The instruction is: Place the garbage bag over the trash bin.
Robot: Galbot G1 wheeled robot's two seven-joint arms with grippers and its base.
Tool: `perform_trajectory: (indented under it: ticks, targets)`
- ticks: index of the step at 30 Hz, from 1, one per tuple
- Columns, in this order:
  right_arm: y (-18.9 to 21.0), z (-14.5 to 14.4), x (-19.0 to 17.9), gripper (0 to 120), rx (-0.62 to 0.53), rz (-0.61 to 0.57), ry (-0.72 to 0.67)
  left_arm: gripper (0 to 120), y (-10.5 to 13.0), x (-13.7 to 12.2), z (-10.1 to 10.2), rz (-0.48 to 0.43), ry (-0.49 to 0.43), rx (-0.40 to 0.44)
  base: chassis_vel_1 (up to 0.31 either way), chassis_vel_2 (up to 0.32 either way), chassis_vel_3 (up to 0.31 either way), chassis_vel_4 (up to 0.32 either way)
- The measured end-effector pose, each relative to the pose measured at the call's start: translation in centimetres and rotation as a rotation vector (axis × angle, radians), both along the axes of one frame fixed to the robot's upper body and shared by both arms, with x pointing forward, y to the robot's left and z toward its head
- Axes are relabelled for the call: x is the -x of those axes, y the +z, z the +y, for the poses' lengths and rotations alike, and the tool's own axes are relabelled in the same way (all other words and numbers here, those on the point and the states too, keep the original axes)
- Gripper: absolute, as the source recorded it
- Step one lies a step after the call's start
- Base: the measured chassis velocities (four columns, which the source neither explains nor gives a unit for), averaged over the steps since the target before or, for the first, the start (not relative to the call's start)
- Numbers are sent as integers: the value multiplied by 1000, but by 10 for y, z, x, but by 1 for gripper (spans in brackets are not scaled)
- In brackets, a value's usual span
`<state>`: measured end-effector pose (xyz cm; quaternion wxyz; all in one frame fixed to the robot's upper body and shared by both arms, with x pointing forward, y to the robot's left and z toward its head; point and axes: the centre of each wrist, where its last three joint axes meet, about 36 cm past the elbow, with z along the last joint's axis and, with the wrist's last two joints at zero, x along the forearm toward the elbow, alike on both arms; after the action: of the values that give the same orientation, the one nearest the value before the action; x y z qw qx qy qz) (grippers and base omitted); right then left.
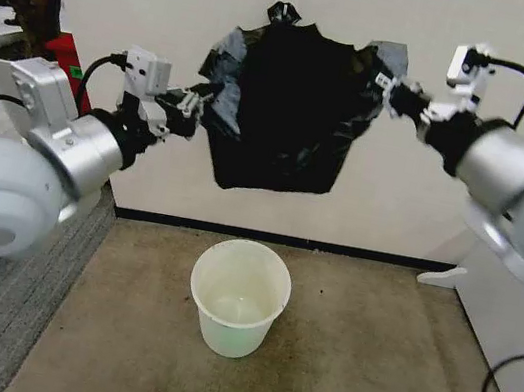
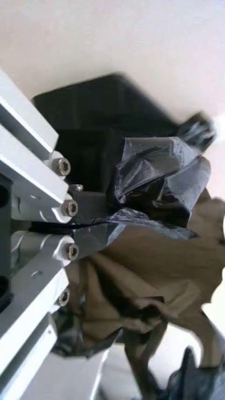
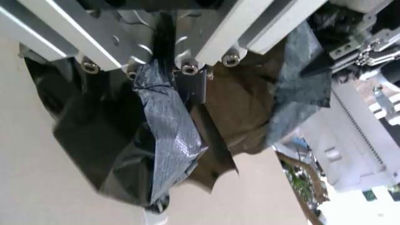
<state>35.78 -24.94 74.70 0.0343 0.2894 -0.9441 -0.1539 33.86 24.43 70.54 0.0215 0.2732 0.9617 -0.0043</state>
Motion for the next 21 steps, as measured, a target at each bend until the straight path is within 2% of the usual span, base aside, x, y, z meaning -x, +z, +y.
perform_trajectory:
  ticks: [5, 14, 21]
  targets:
    - [-3, 4, 14, 0, -14, 10, 24, 0, -19, 13, -2, 81, -4, -24, 0, 0, 0, 0]
    - [0, 11, 29, 0, -33, 33, 73, 0, -30, 15, 5, 106, 43, -17, 0, 0, 0, 0]
    - [-4, 15, 35, 0, -46, 42, 115, 0, -38, 18, 22, 104, 95, -32, 0, 0, 0, 0]
